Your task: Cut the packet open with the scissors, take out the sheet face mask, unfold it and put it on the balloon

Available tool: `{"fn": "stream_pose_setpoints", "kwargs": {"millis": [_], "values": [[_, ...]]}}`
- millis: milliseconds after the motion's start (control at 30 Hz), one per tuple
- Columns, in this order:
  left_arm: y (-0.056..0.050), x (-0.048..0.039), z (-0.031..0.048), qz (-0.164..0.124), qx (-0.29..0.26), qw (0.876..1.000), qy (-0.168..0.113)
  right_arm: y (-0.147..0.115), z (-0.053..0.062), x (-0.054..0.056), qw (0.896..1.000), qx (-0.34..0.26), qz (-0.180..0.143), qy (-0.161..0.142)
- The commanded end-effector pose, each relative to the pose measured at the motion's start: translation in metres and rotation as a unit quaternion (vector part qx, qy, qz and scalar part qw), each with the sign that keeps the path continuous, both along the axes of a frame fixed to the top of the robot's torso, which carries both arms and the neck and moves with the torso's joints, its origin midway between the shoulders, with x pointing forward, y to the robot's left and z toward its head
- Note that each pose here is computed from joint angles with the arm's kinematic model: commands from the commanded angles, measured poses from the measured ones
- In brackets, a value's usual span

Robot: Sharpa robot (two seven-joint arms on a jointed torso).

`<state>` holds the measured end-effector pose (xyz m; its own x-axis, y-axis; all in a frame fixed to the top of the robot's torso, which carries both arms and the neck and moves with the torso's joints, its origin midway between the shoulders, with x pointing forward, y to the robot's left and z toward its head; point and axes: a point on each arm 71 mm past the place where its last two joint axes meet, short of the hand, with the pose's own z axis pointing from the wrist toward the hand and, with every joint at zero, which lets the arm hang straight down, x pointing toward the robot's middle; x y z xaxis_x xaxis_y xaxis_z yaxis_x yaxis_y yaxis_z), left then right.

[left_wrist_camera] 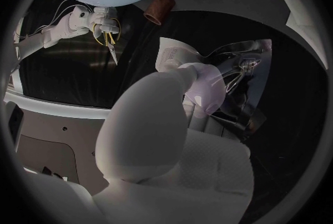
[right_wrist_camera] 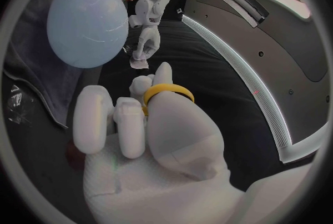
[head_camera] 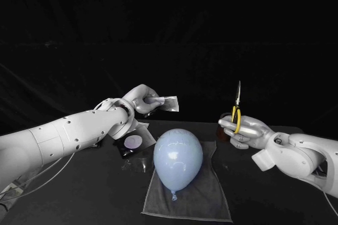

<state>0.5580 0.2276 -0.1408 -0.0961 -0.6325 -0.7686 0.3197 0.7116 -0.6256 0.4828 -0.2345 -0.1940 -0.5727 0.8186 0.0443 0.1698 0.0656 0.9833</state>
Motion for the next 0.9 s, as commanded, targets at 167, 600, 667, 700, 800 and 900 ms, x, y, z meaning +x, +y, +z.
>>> {"fn": "stream_pose_setpoints", "kwargs": {"millis": [167,600,667,700,800,900], "values": [[-0.028,0.0005,0.0160,-0.027,-0.023,0.999,0.010,0.002,0.016,0.015,0.999,-0.012,-0.044,-0.017],[-0.066,-0.0073,0.0250,-0.070,-0.041,0.996,0.038,0.015,0.027,0.028,0.996,-0.025,-0.076,-0.028],[-0.069,-0.0091,0.0254,-0.076,-0.044,0.995,0.043,0.015,0.029,0.030,0.996,-0.027,-0.082,-0.032],[-0.071,-0.0098,0.0255,-0.078,-0.045,0.995,0.044,0.015,0.029,0.031,0.995,-0.028,-0.085,-0.034],[-0.075,-0.0117,0.0259,-0.083,-0.050,0.994,0.049,0.016,0.031,0.034,0.994,-0.031,-0.092,-0.039],[-0.079,-0.0136,0.0261,-0.089,-0.054,0.993,0.054,0.017,0.033,0.036,0.994,-0.038,-0.095,-0.047]]}}
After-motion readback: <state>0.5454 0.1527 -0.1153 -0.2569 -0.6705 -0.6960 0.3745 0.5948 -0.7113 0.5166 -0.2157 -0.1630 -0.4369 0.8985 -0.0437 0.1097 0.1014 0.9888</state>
